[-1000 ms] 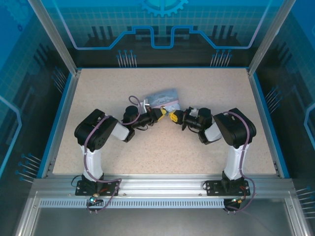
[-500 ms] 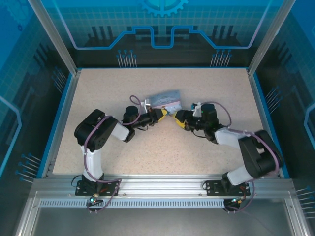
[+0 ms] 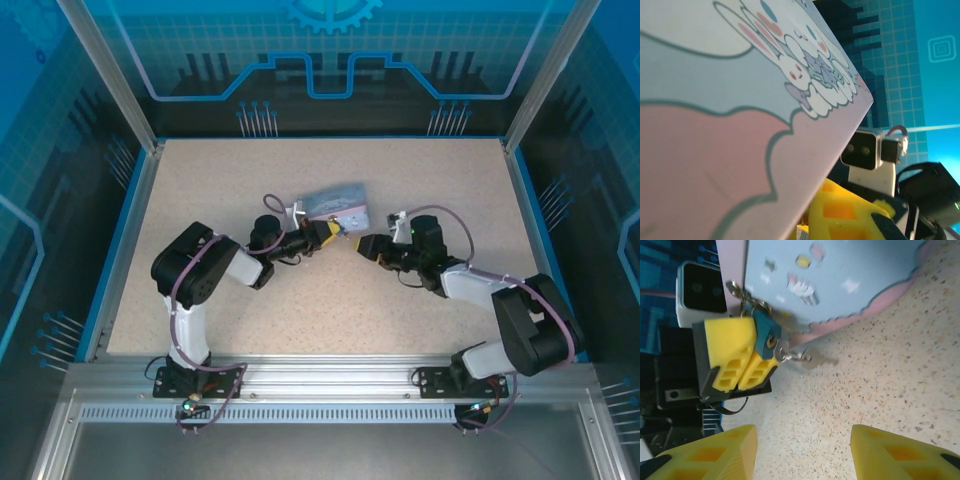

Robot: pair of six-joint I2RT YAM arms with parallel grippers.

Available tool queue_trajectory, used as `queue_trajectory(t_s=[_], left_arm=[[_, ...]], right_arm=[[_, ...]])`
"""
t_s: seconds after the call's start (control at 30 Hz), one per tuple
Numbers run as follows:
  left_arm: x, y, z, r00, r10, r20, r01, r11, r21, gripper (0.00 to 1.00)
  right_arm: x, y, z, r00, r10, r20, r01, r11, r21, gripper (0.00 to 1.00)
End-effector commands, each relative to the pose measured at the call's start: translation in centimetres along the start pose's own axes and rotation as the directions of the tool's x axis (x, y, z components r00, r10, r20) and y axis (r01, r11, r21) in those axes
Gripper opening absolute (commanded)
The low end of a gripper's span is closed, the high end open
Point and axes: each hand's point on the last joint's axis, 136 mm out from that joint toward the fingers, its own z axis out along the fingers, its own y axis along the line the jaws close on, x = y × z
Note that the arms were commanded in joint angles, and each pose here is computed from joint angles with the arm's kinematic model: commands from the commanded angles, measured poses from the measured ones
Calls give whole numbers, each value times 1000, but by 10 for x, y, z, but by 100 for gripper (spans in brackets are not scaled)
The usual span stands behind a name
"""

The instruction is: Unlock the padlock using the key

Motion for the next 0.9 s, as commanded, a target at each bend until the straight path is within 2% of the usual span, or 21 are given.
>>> queue_trajectory(t_s=[0.0, 0.1, 0.13, 0.23, 0.33, 0.43, 0.5, 0.57, 0.7, 0.87], left_arm=[[-4, -20, -8, 1000, -10, 15, 10, 999, 39, 0], [-1, -16, -9, 1000, -30, 10, 30, 999, 11, 0], [-1, -15, -9, 999, -34, 8, 34, 999, 6, 0], [-1, -13, -9, 999, -46, 9, 46, 999, -2, 0], [-1, -16, -10, 998, -54, 11, 54, 999, -4, 0], [-2, -18, -11, 999, -50, 11, 50, 999, -16, 0], [-2, -20, -12, 999, -44, 11, 44, 999, -26, 0], [-3, -21, -12, 999, -43, 10, 43, 999, -32, 0], [-4, -23, -11, 998, -55, 10, 56, 998, -29, 0], [-4, -23, -10, 998, -63, 7, 63, 997, -34, 0]], right_arm=[[-8, 14, -8, 948, -302, 98, 288, 949, 131, 53], [-10, 18, -18, 822, -561, 94, 521, 809, 271, 58], [-7, 15, -20, 795, -604, 56, 564, 770, 298, 60], [-8, 22, -22, 675, -738, -7, 703, 640, 310, 66], [0, 42, -18, 432, -900, -55, 870, 400, 288, 69], [8, 52, -10, 136, -987, -89, 952, 106, 287, 71], [9, 52, -5, 5, -995, -98, 957, -24, 288, 72], [9, 49, 2, -70, -991, -117, 955, -101, 279, 72], [1, 45, 18, -160, -977, -139, 929, -196, 313, 72], [-10, 46, 37, -197, -970, -143, 908, -236, 345, 65]])
